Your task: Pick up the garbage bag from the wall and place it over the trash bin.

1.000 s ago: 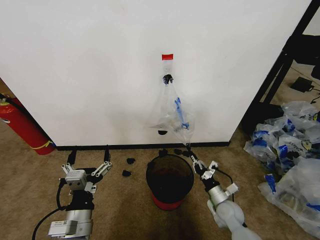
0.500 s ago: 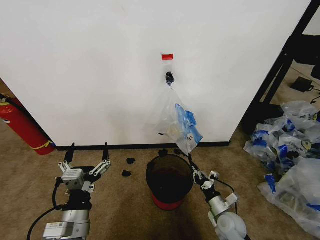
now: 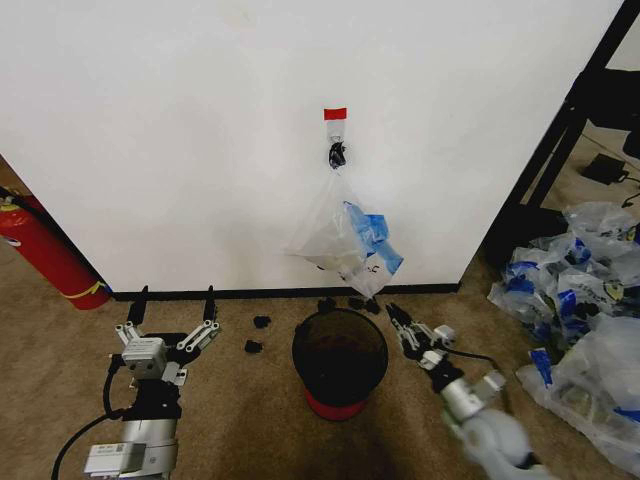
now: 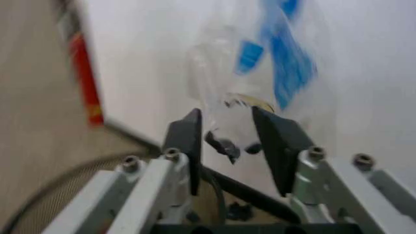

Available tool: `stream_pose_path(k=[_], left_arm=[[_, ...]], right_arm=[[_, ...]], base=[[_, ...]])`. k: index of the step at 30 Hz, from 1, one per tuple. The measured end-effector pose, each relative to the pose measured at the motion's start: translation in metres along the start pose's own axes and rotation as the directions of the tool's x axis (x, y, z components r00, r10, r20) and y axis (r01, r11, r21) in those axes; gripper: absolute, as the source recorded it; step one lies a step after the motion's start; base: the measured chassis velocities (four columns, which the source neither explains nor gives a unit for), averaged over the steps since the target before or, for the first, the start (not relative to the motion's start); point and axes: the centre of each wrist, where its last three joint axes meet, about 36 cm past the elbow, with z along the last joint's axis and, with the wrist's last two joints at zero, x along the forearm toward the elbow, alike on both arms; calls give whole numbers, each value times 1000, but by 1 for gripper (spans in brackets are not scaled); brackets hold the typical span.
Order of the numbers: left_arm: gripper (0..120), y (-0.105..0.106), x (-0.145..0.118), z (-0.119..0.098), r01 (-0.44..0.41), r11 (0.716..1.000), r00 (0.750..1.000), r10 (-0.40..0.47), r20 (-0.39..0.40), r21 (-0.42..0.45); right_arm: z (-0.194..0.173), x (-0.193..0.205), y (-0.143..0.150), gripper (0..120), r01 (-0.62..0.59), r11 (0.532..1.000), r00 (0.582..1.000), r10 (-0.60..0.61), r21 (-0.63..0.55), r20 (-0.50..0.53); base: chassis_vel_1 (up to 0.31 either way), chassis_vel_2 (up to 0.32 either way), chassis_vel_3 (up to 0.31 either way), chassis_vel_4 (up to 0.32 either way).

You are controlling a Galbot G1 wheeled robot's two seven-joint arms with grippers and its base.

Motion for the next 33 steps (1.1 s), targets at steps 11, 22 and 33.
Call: stream_pose_path(k=[11, 22, 33], left_arm=[[100, 1, -2, 14, 5, 1000, 1000, -4, -29, 9], [100, 4, -4, 27, 16, 1000, 999, -15, -51, 10], [100, 7, -3, 33, 24, 1000, 997, -24, -68, 9]], right_arm=[[-110, -26, -48, 71, 72, 943, 997, -68, 324, -25], [-102, -71, -76, 100, 123, 807, 986, -35, 577, -161], [-62, -99, -81, 88, 138, 842, 980, -39, 521, -196]], base=[[0, 0, 0, 0], [0, 0, 0, 0], [0, 0, 0, 0]])
